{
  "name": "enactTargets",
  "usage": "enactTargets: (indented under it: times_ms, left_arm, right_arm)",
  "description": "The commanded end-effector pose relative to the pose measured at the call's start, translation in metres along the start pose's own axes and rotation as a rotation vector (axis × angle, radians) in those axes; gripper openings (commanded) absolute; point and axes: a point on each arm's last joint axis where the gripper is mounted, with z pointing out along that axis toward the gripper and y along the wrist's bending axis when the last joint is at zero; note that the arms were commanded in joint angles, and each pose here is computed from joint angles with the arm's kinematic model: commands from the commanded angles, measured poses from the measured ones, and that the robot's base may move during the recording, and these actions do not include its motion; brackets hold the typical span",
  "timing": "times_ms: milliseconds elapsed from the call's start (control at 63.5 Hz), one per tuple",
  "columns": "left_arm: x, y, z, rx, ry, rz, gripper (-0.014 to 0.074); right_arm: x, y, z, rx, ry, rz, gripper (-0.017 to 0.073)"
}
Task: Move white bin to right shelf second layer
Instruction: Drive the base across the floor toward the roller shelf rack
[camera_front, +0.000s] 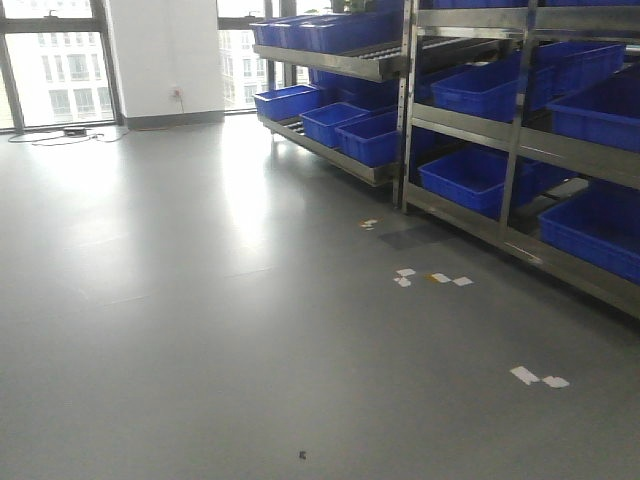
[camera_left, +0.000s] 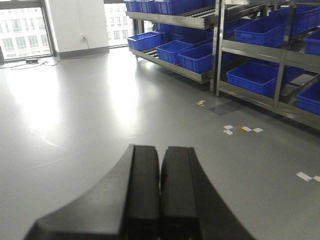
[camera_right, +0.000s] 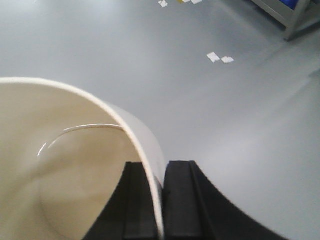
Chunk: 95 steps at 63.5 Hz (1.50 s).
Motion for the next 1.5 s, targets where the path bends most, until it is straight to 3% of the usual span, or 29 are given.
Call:
enactTargets:
  times_ms: [0, 1481]
  left_arm:
    - [0.0037, -0.0003, 0.0006, 0.003, -0.065, -0.003, 0.0085]
    - [0.0037, -0.0003, 0.0006, 0.003, -0.065, -0.003, 0.0085]
  right_arm:
    - [-0.0147, 0.0011, -0.0053, -0.006, -0.110, -0.001, 0.0160]
    - [-0.0147, 0.0011, -0.0053, -0.006, -0.110, -0.001, 0.0160]
